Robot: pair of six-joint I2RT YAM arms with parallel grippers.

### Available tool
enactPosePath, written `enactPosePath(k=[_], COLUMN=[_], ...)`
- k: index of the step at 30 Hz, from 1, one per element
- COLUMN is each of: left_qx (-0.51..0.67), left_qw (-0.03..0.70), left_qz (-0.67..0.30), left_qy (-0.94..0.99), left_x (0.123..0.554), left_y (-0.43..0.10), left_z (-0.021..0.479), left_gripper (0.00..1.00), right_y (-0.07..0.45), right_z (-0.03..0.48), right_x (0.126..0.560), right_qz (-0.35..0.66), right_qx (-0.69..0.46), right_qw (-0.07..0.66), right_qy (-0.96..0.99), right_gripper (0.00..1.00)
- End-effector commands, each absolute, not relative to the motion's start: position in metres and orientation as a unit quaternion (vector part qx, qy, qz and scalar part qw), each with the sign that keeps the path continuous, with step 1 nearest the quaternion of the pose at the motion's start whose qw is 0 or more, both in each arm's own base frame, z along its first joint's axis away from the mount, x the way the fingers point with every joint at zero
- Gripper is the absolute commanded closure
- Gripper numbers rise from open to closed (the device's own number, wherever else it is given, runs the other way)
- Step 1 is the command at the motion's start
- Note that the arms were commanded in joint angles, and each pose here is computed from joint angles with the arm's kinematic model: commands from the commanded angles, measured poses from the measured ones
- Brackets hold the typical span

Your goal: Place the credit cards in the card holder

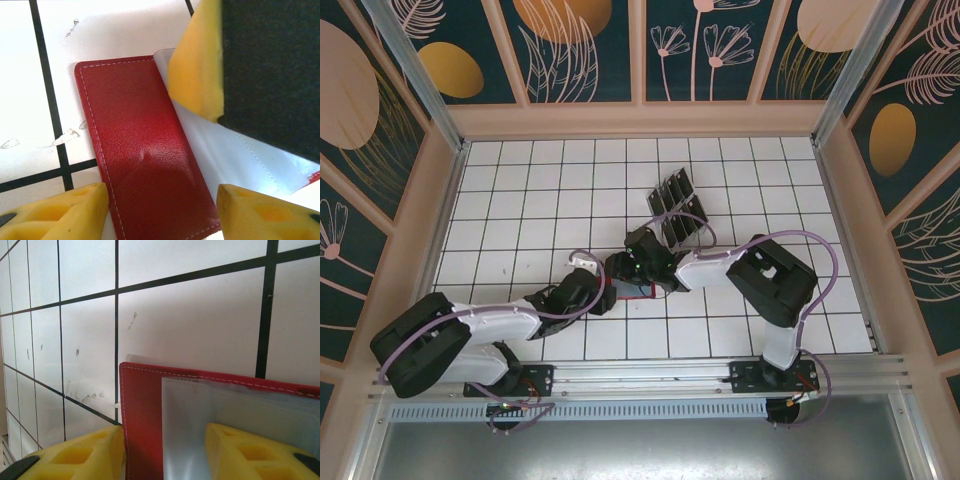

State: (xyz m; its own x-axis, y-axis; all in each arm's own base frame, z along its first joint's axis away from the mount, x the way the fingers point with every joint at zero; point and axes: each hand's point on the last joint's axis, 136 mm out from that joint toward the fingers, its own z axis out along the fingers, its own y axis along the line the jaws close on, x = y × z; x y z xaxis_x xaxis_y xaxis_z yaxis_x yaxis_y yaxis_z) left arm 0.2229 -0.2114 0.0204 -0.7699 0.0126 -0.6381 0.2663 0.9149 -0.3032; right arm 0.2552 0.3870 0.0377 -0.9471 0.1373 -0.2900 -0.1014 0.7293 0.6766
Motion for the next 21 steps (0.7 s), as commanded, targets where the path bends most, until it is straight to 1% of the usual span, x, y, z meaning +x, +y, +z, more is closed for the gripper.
enactPosePath(k=[1,8,16,21], left_qx=[0.070,0.069,0.066,0.066], left_qw=[0.341,0.328,0.314,0.310], left_qz=[-0.181,-0.164,-0.156,-0.157], left_qy=[0.920,0.928,0.934,0.935], left_x=[0.228,0.225,0.220,0.219], left_y=[-0.210,-0.204,-0.200,-0.200], left_z=[0.019,0.005,-0.008,-0.012], left_gripper=[0.40,0.40,0.42,0.43], right_y=[0.382,0.385,0.374,0.358], right_z=[0.012,0.024,0.086,0.095], right_x=[0.241,0.243,0.260,0.266], right_qz=[0.347,0.365,0.401,0.386], right_qx=[0.014,0.011,0.011,0.021], right_qw=[0.129,0.135,0.196,0.216], right_qy=[0.929,0.921,0.895,0.897], right_gripper=[0.53,0.53,0.51,0.51])
